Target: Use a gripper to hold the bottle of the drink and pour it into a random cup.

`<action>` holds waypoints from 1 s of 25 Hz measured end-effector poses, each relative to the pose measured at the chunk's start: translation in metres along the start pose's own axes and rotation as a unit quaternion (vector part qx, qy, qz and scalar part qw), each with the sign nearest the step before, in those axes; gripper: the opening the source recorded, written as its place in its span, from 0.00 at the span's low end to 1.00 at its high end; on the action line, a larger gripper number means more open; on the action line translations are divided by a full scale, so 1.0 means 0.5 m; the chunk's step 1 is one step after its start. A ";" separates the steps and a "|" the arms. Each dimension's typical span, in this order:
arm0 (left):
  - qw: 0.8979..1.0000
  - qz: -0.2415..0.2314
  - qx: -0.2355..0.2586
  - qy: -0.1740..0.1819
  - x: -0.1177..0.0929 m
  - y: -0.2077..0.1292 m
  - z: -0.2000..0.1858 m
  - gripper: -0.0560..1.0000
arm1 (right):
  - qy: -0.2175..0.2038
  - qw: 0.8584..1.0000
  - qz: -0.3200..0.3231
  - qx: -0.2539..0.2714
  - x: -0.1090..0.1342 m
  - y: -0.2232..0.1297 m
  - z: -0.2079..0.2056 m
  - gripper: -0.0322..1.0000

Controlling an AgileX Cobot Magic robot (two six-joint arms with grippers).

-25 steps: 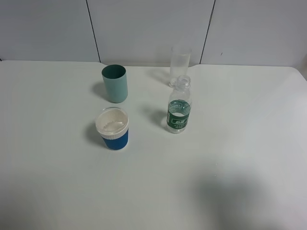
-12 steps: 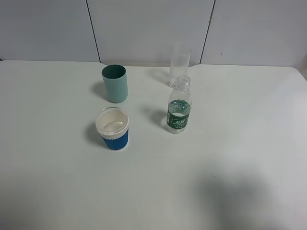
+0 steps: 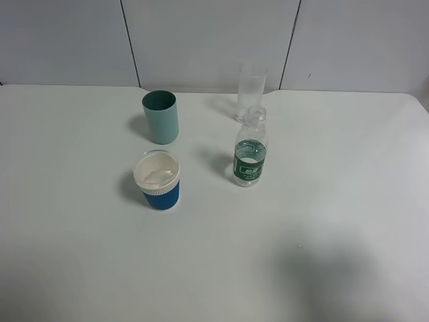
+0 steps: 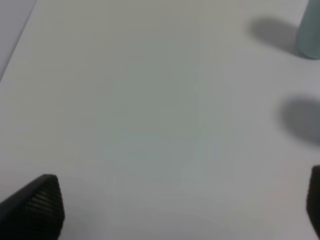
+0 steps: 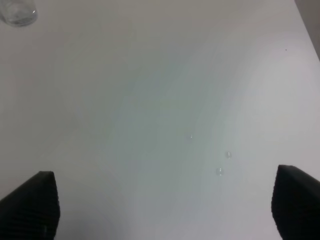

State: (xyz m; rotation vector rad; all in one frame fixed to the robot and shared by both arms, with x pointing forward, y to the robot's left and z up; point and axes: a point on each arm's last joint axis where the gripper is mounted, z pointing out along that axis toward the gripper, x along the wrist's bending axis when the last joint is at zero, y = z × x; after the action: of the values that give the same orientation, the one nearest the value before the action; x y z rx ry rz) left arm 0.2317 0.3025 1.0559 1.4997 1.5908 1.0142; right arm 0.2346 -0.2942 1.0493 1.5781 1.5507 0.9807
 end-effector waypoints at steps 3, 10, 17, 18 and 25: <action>1.000 0.000 0.000 0.000 0.000 0.000 0.000 0.98 | 0.000 1.000 0.000 0.000 0.000 0.000 0.000 0.84; 1.000 0.000 0.000 0.000 0.000 0.000 0.000 0.98 | 0.000 1.000 0.000 0.000 0.000 0.000 0.000 0.84; 1.000 0.000 0.000 0.000 0.000 0.000 0.000 0.98 | 0.000 1.000 0.000 0.000 0.000 0.000 0.000 0.84; 1.000 0.000 0.000 0.000 0.000 0.000 0.000 0.98 | 0.000 1.000 0.000 0.000 0.000 0.000 0.000 0.84; 1.000 0.000 0.000 0.000 0.000 0.000 0.000 0.98 | 0.000 1.000 0.000 0.000 0.000 0.000 0.000 0.84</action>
State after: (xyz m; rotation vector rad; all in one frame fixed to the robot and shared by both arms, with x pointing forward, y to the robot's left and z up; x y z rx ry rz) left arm 0.2317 0.3025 1.0559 1.4997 1.5908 1.0142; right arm 0.2346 -0.2942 1.0493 1.5781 1.5507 0.9807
